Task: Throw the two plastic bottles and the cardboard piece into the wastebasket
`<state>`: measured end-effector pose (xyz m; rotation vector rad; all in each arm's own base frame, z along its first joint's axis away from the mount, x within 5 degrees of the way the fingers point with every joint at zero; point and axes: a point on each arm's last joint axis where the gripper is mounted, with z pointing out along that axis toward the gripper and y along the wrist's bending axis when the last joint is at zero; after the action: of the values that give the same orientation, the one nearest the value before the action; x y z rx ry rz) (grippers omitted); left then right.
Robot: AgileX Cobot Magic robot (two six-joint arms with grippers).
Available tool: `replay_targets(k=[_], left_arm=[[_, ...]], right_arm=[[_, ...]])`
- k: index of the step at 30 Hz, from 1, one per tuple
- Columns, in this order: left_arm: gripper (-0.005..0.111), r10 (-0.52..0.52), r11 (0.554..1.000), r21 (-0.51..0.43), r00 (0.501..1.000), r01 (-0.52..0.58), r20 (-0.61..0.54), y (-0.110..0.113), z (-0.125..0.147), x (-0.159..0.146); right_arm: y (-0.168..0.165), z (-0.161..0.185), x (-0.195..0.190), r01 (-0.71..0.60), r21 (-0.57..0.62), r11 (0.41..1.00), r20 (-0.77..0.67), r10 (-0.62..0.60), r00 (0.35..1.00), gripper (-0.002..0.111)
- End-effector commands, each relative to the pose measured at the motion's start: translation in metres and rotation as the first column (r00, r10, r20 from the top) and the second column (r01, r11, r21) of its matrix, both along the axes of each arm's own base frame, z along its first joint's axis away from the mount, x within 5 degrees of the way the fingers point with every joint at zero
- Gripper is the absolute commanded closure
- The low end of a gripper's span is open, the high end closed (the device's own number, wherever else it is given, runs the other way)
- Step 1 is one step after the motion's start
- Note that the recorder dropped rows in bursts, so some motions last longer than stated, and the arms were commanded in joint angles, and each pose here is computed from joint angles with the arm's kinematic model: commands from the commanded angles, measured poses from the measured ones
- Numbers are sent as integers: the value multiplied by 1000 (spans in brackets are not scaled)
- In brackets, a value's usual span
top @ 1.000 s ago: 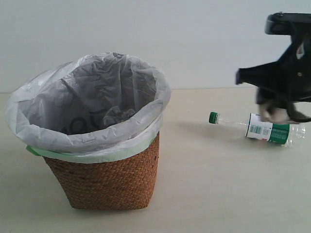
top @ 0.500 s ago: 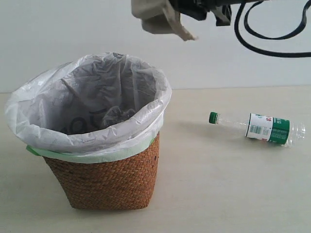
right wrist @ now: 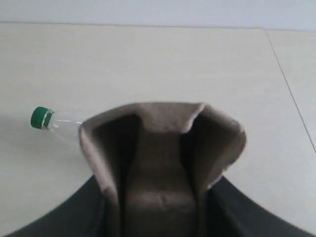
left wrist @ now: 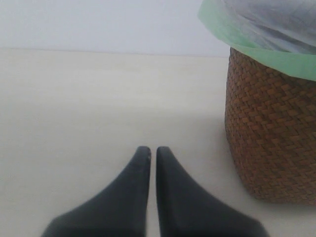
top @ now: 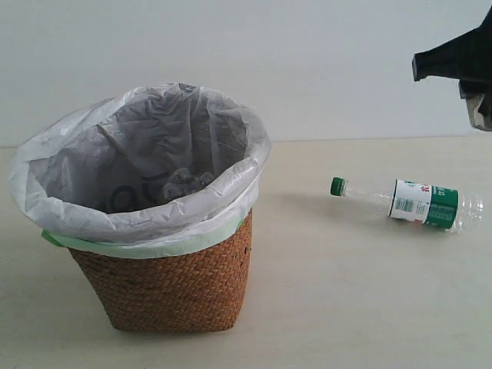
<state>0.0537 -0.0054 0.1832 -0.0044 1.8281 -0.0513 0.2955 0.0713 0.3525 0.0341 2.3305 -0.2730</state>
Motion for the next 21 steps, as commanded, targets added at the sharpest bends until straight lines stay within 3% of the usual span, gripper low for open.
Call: replay_targets(k=[1, 2, 3, 5, 6, 8, 9, 10, 13, 16, 18, 21], left_arm=[[103, 2, 1000, 7, 1000, -2, 0, 0, -1, 0], [103, 2, 1000, 7, 1000, -2, 0, 0, -1, 0], [103, 2, 1000, 7, 1000, -2, 0, 0, -1, 0], [103, 2, 1000, 7, 1000, -2, 0, 0, -1, 0], [103, 2, 1000, 7, 1000, -2, 0, 0, -1, 0], [103, 2, 1000, 7, 1000, -2, 0, 0, -1, 0], [103, 2, 1000, 7, 1000, -2, 0, 0, -1, 0], [103, 2, 1000, 7, 1000, -2, 0, 0, -1, 0], [103, 2, 1000, 7, 1000, -2, 0, 0, -1, 0], [103, 2, 1000, 7, 1000, -2, 0, 0, -1, 0], [103, 2, 1000, 7, 1000, -2, 0, 0, -1, 0], [103, 2, 1000, 7, 1000, -2, 0, 0, -1, 0]], right_arm=[[28, 8, 6, -215, 234, 948, 118, 192, 974, 108], [48, 13, 3, -340, 365, 867, 180, 292, 939, 108], [58, 15, 1, -381, 428, 820, 204, 323, 924, 108], [81, 25, -6, -488, 496, 718, 260, 414, 873, 108], [102, 36, -14, -591, 510, 625, 302, 513, 804, 108], [122, 55, -23, -670, 521, 528, 351, 583, 733, 108], [126, 62, -25, -690, 513, 511, 362, 601, 713, 108], [126, 67, -25, -684, 513, 518, 363, 591, 720, 108], [103, 59, -11, -564, 472, 678, 263, 502, 824, 108], [62, 44, 3, -354, 307, 884, 105, 338, 935, 108], [39, 42, 7, -259, 175, 950, 62, 252, 966, 108], [18, 42, 8, -173, 53, 983, 22, 172, 985, 108]])
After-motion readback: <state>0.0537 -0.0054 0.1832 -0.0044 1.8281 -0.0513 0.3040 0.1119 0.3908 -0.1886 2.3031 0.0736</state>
